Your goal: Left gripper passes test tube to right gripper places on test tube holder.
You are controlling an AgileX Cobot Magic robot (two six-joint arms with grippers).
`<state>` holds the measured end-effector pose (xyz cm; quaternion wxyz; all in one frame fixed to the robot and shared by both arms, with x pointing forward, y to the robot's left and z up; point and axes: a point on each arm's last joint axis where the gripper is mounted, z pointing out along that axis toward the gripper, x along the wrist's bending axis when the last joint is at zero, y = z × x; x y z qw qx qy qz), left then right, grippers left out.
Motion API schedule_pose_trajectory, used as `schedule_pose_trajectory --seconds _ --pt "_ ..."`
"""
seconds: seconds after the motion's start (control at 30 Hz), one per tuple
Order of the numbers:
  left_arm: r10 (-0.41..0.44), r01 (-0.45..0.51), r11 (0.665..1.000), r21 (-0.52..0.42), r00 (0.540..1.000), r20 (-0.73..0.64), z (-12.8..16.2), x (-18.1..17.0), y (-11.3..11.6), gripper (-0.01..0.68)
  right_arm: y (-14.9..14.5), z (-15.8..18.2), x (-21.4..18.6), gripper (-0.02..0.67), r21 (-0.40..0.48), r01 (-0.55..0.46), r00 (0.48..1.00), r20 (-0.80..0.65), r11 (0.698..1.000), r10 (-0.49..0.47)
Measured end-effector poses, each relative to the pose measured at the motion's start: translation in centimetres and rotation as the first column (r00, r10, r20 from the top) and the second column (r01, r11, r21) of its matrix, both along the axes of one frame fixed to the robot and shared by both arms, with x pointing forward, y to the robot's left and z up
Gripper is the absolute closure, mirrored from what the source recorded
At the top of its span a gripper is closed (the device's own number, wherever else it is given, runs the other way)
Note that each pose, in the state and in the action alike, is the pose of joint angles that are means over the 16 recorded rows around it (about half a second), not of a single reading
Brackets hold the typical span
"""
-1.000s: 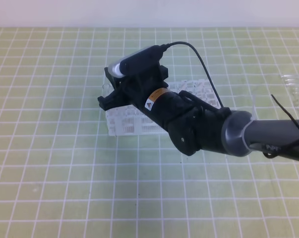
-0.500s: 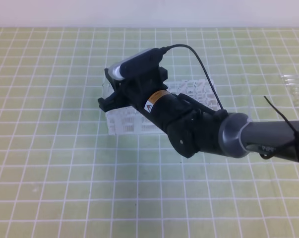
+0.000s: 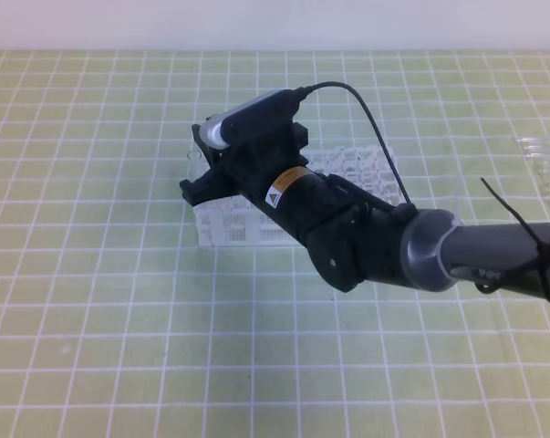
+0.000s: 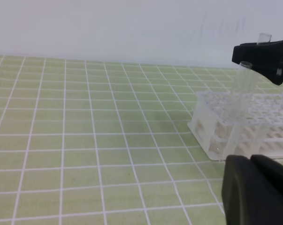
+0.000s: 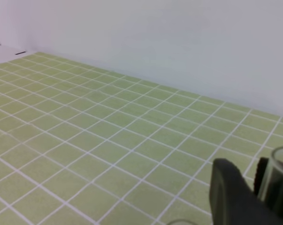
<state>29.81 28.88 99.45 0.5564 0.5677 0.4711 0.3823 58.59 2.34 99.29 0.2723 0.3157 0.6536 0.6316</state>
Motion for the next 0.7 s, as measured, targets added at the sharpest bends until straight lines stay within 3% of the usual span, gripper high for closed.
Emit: schedule_pose_trajectory --seconds 0.23,0.7 --pt "0.001 -0.001 1.000 0.000 1.000 -0.001 -0.02 0.00 0.01 0.672 0.00 0.00 0.00 0.531 -0.001 0.000 1.000 0.001 1.000 0.000" --pt "0.001 -0.001 1.000 0.000 1.000 -0.001 -0.02 -0.01 0.01 0.672 -0.01 0.08 -0.01 0.297 -0.004 0.000 1.000 0.006 1.000 0.000"
